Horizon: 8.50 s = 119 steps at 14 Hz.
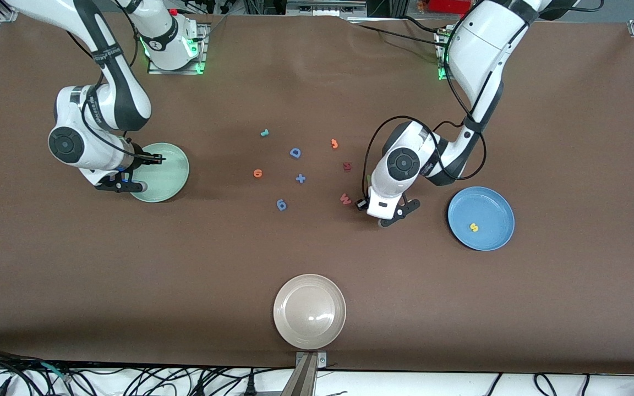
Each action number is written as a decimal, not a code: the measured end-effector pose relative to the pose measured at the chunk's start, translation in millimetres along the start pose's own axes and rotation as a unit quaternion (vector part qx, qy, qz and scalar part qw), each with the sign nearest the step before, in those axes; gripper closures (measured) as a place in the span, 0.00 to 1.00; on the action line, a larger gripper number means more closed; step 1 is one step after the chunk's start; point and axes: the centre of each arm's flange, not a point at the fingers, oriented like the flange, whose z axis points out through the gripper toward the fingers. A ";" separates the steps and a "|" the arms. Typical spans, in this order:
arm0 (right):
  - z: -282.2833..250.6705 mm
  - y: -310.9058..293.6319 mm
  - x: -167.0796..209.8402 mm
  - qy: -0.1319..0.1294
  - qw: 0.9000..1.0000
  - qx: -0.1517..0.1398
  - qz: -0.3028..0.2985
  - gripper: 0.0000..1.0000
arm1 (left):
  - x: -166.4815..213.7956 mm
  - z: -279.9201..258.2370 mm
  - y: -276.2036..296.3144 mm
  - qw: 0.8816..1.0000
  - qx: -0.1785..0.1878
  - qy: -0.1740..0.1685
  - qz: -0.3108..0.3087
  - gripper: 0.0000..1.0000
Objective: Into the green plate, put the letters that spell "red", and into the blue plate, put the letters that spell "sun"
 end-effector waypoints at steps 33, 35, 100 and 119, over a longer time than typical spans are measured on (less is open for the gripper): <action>12.7 -290.9 -110.6 0.031 0.971 0.021 0.237 0.07 | 178.0 -79.5 -122.7 0.948 0.116 -0.053 0.292 0.00; 29.0 -300.2 -110.6 0.022 0.967 0.030 0.253 0.07 | 144.3 -75.5 -96.3 0.959 0.109 -0.062 0.253 0.00; 2.2 -46.7 37.7 -0.045 0.990 -0.008 0.131 0.89 | 212.0 -85.0 -204.1 0.919 0.133 -0.061 0.367 0.00; 29.6 -59.1 33.4 -0.046 0.990 -0.007 0.132 0.08 | 175.9 -434.8 -189.0 0.950 0.020 -0.001 0.311 0.00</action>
